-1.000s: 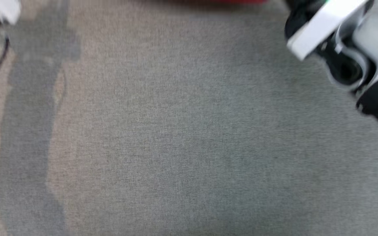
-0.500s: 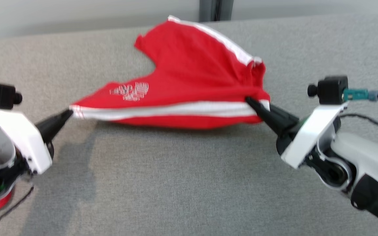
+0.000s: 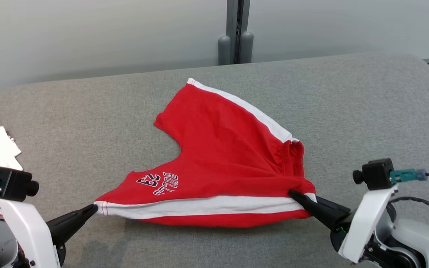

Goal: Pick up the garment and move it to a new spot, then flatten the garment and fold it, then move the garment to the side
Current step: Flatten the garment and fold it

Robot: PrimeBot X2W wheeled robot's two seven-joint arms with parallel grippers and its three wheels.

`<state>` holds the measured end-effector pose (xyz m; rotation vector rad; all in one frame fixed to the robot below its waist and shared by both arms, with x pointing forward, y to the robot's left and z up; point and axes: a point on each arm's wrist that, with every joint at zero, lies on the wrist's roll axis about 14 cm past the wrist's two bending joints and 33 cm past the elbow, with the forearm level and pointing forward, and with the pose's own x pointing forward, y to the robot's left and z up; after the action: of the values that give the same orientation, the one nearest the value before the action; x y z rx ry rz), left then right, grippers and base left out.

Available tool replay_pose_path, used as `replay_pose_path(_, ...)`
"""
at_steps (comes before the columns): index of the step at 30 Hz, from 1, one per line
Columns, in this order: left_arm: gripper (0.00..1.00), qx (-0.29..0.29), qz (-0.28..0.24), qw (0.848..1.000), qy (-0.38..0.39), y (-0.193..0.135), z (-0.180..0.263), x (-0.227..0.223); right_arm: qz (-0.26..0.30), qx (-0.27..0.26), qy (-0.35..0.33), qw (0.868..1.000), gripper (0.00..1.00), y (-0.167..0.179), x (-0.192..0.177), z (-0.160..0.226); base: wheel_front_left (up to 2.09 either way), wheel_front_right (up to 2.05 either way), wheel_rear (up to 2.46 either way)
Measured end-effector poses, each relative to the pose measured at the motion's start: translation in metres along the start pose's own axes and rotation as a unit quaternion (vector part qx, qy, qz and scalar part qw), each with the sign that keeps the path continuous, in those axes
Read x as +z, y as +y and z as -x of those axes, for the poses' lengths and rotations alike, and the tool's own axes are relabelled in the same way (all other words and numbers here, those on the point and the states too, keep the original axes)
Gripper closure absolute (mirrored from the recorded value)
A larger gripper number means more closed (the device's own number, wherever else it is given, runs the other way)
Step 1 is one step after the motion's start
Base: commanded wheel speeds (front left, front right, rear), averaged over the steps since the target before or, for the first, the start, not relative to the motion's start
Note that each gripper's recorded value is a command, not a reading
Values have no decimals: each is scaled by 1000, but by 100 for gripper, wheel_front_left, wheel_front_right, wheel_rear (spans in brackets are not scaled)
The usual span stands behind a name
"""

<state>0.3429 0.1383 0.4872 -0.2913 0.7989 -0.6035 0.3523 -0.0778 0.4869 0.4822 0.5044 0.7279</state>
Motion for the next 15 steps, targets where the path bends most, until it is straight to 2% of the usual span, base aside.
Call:
replay_pose_path(7, 100, -9, -8, 1000, -13, -8, -3, 6, -12, -10, -24, 1000, 100, -3, 1, 8, 0, 0, 0)
replay_pose_path(15, 100, -8, -44, 998, -50, 1, -35, 63, -51, -15, -72, 996, 100, -14, 18, -9, 0, 0, 0)
